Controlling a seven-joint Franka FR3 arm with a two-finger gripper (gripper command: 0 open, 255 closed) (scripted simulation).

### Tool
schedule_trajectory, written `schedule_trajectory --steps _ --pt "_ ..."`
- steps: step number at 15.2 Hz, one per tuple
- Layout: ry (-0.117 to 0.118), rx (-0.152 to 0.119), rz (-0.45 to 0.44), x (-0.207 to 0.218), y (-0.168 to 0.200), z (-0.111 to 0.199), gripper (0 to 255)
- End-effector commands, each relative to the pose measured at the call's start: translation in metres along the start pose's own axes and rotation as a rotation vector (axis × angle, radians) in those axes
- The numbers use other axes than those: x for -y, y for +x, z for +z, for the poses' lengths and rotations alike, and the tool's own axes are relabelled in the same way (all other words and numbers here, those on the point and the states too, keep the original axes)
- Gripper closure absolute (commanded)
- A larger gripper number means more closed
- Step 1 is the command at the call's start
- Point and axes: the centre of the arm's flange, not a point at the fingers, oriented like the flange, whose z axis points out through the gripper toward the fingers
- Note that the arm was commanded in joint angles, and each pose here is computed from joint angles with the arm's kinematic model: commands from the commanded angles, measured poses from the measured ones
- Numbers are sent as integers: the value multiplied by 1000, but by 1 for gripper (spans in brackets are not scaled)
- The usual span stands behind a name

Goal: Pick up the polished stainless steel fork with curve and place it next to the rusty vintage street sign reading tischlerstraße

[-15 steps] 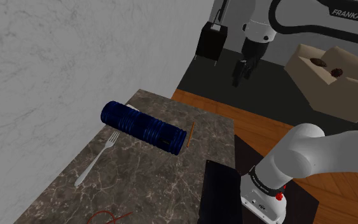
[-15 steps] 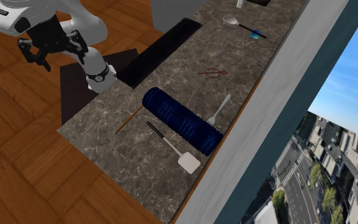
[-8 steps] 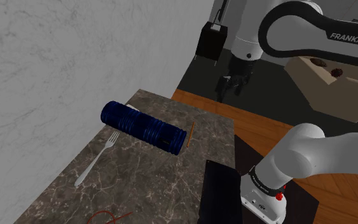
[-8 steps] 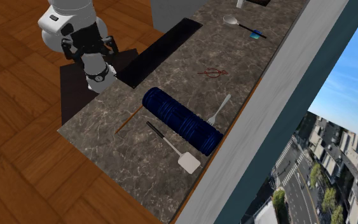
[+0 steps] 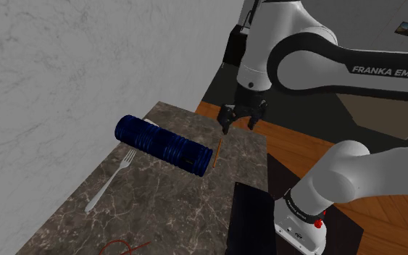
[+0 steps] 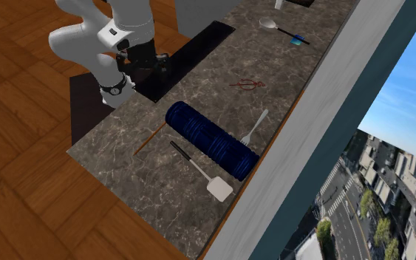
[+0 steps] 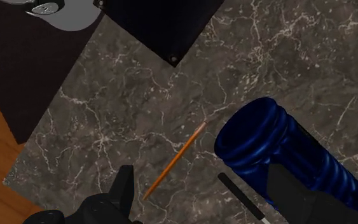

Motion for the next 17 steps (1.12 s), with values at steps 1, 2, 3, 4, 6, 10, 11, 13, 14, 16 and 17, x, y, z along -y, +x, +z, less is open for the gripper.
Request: schedule_trajectory --steps 1,2,3,4,6,10,11,13,14,16,17 --pt "7 -1 62 25 -5 10 0" --pt "10 -2 91 37 -6 14 0" --pt "12 -3 119 49 -7 19 0" --pt "15 -3 147 61 -8 24 0" --pt "20 -5 204 85 -8 33 0" --pt "31 -8 317 132 -5 52 0" --pt "34 -8 345 144 -3 56 0" --pt "39 -10 402 168 1 65 0" --pt "42 -10 430 180 4 70 0" --pt "47 -12 487 203 11 78 0" --pt "50 -13 515 214 14 83 0"
